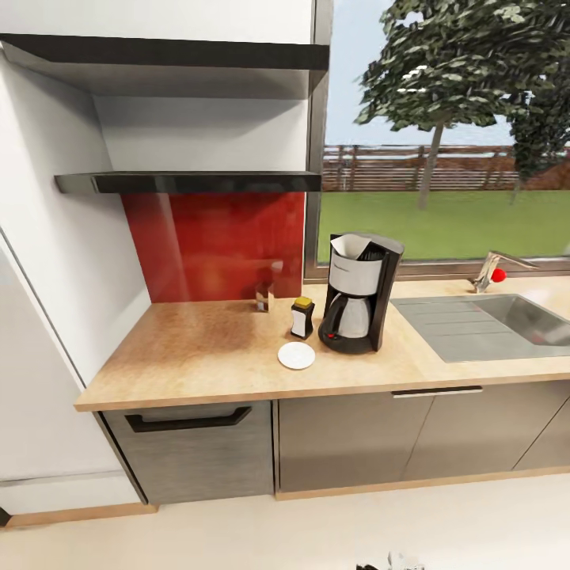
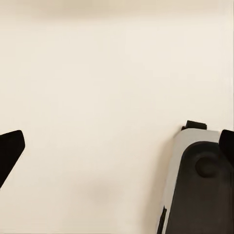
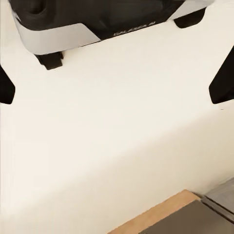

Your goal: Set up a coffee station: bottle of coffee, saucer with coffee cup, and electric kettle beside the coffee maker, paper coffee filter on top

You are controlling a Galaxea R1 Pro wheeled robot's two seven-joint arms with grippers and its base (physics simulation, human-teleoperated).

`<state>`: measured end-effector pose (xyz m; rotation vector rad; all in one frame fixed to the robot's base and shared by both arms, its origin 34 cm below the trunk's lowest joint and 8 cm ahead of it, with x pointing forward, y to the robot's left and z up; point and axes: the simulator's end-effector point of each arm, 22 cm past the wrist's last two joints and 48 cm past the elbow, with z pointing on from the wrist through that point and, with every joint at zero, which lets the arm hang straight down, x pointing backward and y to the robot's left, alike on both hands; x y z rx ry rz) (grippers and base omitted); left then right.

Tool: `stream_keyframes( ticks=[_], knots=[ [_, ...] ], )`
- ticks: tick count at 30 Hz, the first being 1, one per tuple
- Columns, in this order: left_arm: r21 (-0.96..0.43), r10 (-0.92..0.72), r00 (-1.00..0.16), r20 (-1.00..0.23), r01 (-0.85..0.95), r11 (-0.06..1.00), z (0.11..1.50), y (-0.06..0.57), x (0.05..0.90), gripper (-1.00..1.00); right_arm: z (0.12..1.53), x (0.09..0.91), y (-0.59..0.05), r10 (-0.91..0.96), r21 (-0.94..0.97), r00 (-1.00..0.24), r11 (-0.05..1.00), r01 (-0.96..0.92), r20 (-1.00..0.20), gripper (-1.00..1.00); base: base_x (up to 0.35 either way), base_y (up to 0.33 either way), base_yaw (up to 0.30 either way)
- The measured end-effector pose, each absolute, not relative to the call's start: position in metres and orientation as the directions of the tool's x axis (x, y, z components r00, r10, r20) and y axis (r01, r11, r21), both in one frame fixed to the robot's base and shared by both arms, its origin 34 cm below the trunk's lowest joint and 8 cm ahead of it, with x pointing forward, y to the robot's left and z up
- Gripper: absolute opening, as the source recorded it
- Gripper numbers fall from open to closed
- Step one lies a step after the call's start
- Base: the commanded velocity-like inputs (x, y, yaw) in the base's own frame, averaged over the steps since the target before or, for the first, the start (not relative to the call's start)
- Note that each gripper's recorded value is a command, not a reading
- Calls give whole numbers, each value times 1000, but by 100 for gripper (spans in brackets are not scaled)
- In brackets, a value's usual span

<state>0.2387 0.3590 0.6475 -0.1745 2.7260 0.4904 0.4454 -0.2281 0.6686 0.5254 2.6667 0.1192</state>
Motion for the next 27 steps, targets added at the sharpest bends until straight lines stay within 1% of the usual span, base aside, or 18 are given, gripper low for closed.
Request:
stream_keyframes(
  ticks=[2, 3, 4, 8, 12, 21, 27],
  knots=[
    [311, -35, -924, -380, -163, 936, 648, 355, 244, 100, 669, 447, -230, 266, 119, -869, 964, 238, -418, 100, 0, 0, 0],
    [310, -20, -922, -387, -151, 939, 649, 353, 249, 100, 671, 450, -230, 150, 77, -881, 989, 129, -449, 100, 0, 0, 0],
    [308, -13, -918, -397, -147, 940, 650, 351, 255, 100, 672, 452, -229, 78, 52, -882, 997, 61, -464, 100, 0, 0, 0],
    [301, 9, -889, -458, -146, 942, 657, 349, 276, 100, 674, 455, -225, -70, -2, -873, 997, -79, -482, 100, 0, 0, 0],
    [300, 16, -877, -480, -146, 943, 659, 349, 280, 100, 674, 454, -225, -97, -11, -870, 994, -105, -483, 100, 0, 0, 0],
    [306, 24, -878, -479, -142, 941, 659, 353, 278, 100, 668, 439, -224, -100, -10, -879, 994, -108, -465, 100, 0, 0, -1],
    [307, 21, -877, -480, -145, 941, 660, 355, 278, 100, 668, 439, -225, -77, -1, -882, 996, -86, -465, 100, 0, 0, -203]
  ],
)
